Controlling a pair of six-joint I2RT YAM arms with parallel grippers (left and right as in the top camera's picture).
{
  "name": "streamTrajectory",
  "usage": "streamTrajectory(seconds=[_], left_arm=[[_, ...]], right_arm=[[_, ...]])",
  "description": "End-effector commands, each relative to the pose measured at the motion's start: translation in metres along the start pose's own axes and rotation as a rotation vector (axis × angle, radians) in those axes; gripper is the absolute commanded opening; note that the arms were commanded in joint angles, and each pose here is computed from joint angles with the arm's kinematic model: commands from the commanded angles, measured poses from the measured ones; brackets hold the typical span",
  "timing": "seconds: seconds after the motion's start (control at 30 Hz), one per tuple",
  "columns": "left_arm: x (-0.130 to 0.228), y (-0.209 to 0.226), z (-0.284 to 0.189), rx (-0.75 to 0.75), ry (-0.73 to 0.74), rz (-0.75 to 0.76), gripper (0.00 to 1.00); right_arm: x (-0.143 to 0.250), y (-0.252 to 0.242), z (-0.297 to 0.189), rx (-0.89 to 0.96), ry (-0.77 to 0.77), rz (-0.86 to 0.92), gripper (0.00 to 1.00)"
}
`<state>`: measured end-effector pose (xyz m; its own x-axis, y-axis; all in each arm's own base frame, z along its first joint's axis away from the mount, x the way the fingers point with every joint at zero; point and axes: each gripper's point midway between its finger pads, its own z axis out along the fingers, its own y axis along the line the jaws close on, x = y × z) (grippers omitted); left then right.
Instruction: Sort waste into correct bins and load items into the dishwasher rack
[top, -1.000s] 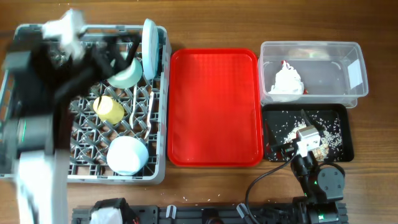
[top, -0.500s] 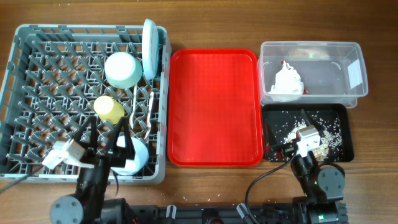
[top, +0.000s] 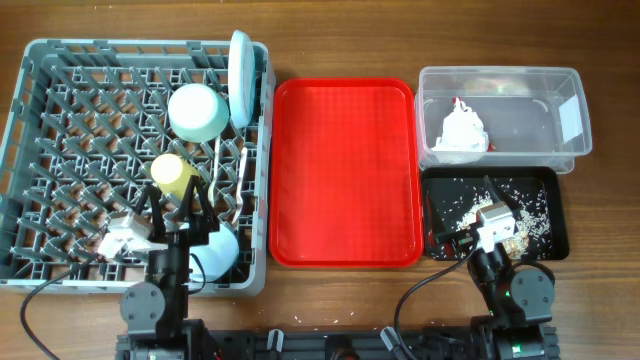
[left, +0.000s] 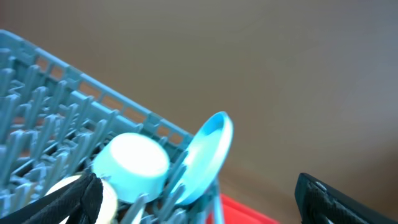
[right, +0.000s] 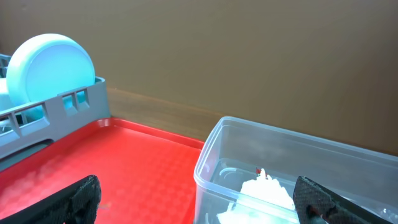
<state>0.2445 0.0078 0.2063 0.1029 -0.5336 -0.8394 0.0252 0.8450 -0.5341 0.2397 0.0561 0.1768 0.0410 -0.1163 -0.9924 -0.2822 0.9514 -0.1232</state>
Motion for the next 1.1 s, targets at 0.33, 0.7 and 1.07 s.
streamTrajectory(seconds=[0.33, 0.7, 1.07], left_arm=[[0.052, 0.009, -0.004, 0.053, 0.196, 0.577, 1.0], [0.052, 0.008, -0.004, 0.053, 0.197, 0.532, 1.0], [0.052, 0.008, -0.004, 0.053, 0.197, 0.532, 1.0]], right_arm=[[-0.002, 0.001, 0.0, -0.005, -0.009, -0.01, 1.0], [-0.002, 0.001, 0.0, -0.005, -0.009, -0.01, 1.0], [-0.002, 0.001, 0.0, -0.005, -0.009, -0.01, 1.0]])
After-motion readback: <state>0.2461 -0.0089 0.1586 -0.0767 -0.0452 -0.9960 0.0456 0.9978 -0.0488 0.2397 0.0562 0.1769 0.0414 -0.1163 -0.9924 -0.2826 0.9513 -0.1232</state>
